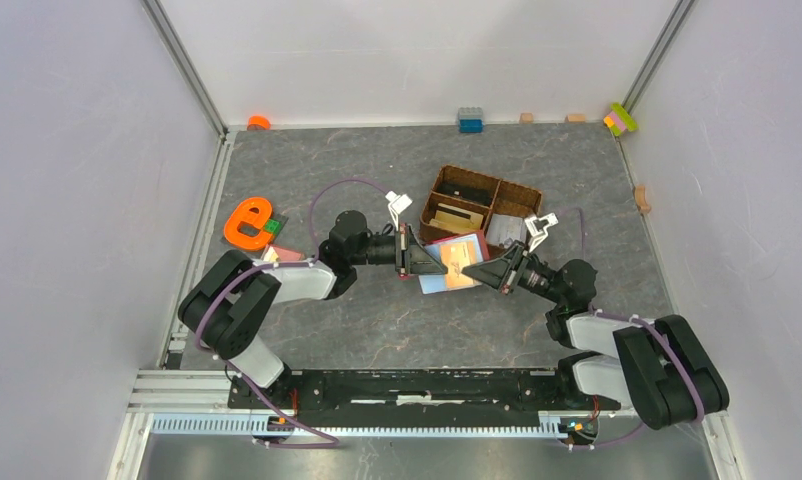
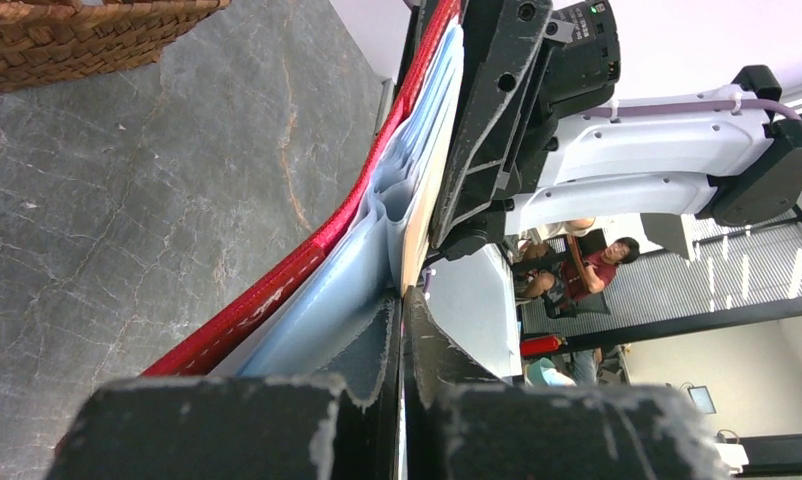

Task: Take the credit cards out of the card holder
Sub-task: Remove the credit card from the card holder.

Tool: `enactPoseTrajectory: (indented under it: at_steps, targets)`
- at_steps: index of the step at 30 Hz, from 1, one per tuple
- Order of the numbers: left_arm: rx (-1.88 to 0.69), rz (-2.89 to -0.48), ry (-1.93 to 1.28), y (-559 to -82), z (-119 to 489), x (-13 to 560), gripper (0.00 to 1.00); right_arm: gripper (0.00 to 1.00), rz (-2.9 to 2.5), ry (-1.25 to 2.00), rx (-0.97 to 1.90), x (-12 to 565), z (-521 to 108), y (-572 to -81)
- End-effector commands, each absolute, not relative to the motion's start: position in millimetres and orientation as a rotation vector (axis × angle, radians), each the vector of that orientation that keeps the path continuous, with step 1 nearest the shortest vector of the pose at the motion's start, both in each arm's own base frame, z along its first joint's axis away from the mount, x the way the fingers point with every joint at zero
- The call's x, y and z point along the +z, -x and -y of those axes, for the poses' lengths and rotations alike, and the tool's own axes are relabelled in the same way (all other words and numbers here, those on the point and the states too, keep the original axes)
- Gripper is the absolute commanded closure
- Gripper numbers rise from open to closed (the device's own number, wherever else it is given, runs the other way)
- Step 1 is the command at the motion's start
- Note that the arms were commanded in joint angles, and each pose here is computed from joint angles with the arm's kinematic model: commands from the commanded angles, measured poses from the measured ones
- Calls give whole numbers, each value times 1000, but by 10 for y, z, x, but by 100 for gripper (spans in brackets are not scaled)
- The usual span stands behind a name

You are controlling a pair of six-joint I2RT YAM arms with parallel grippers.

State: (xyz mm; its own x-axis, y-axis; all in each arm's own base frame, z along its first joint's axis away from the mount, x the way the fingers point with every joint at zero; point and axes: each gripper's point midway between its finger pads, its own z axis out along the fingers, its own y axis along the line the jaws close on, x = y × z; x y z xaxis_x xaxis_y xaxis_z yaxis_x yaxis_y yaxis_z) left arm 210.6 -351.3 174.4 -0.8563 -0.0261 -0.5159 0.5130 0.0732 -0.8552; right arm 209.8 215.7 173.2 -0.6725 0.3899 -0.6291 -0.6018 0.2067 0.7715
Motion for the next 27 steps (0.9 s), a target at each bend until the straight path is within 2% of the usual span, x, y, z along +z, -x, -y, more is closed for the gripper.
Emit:
enactPoseTrajectory:
  at_steps: [1, 3, 4, 17, 18, 20, 22, 27]
  targets:
    - [-1797, -1867, -514, -2177, 3474, 1915, 98, 85, -1556, 225, 1632, 1995, -2098, -2025]
    - [-1793, -1867, -509, -2187, 3461, 1916, 98, 94, -1549, 214, 1644, 2009, -2082, -2023]
    - [-1793, -1866, -508, -2189, 3459, 1917, 98, 95, -1552, 206, 1647, 2001, -2075, -2024]
    - [-1802, -1857, -506, -2189, 3456, 1928, 98, 92, -1553, 166, 1661, 1992, -2025, -2042]
    - [-1810, -1859, -510, -2180, 3464, 1923, 94, 92, -1553, 167, 1663, 1994, -2027, -2042]
    - [-1834, -1845, -516, -2155, 3484, 1948, 78, 91, -1549, 166, 1668, 2002, -2026, -2039]
    - [-1856, -1828, -530, -2120, 3497, 1975, 69, 91, -1547, 169, 1673, 2006, -2032, -2031]
    - [-1884, -1810, -573, -2038, 3549, 2017, 64, 91, -1550, 191, 1682, 2006, -2074, -2016]
